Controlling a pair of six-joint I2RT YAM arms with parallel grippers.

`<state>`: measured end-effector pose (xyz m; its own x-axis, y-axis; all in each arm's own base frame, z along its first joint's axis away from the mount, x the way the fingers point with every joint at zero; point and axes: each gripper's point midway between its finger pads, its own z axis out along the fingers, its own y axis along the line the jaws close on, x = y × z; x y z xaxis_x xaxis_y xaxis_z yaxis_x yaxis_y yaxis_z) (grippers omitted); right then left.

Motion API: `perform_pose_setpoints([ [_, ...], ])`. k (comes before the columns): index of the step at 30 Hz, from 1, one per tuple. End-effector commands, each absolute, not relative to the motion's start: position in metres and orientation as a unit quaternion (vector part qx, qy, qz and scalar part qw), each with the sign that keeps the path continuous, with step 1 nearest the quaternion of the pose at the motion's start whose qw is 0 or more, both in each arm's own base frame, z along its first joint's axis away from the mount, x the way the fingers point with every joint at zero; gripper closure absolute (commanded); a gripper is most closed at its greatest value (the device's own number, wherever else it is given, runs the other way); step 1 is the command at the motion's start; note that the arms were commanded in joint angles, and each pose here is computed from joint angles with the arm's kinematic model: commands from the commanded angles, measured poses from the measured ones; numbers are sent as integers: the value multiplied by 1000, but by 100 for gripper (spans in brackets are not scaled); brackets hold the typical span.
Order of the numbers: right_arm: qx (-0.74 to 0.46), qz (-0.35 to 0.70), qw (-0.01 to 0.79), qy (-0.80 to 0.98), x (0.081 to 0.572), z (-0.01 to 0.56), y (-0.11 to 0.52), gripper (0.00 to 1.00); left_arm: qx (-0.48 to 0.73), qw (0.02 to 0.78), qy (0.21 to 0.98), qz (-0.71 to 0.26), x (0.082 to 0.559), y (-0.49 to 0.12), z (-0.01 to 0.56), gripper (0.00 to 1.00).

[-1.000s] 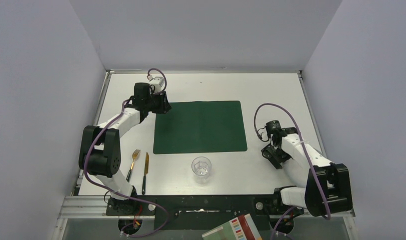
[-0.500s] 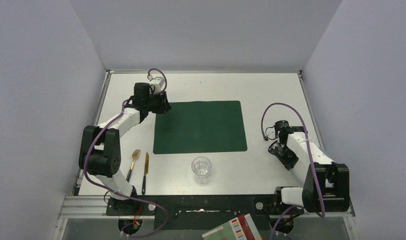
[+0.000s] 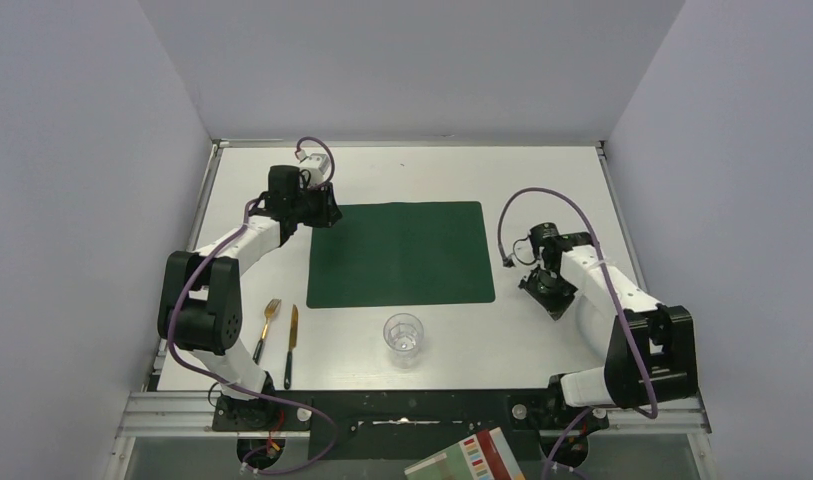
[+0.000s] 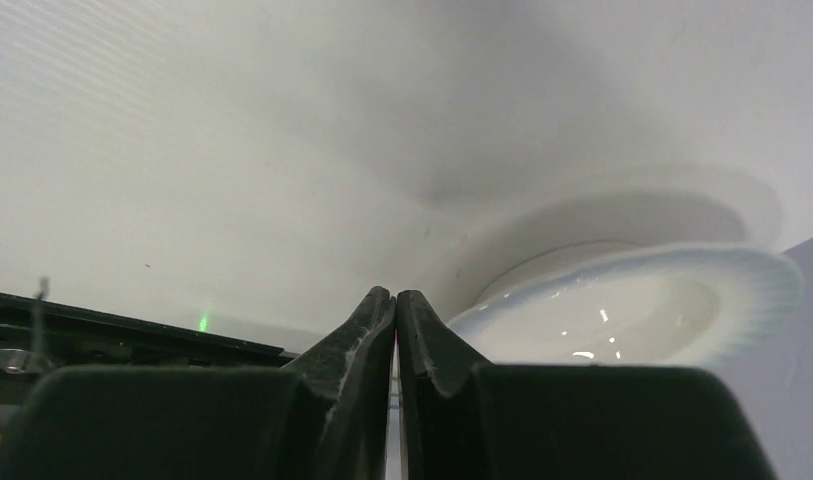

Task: Set the dinner table for one person
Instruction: Move the plate to the center of the board.

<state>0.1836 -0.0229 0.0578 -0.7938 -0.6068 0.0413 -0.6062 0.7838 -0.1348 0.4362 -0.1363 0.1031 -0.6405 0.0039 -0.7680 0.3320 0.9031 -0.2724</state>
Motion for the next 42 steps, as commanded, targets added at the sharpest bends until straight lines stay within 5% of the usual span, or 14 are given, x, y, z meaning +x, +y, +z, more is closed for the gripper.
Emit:
perform_pose_setpoints([
  [1, -318, -88, 41, 943, 214, 68, -13, 91, 108, 458, 860, -196, 450, -139, 137, 70],
  [3, -298, -133, 71, 943, 230, 79, -30, 86, 107, 460, 859, -194, 449, -138, 138, 70],
  [5, -271, -147, 104, 945, 241, 93, -44, 61, 108, 466, 856, -196, 447, -138, 139, 70],
  [7, -237, -140, 129, 953, 246, 108, -59, 52, 108, 469, 853, -200, 446, -139, 140, 70],
  [8, -226, -138, 134, 955, 245, 112, -65, 53, 109, 470, 852, -202, 446, -140, 140, 70],
  [13, -204, -139, 120, 962, 226, 113, -93, 99, 107, 463, 855, -208, 448, -142, 137, 70],
  [27, -199, -98, 40, 974, 182, 64, -129, 100, 109, 459, 857, -207, 449, -142, 132, 70],
  [42, -241, -16, 51, 969, 190, 24, -129, 100, 111, 462, 859, -191, 450, -137, 132, 71],
])
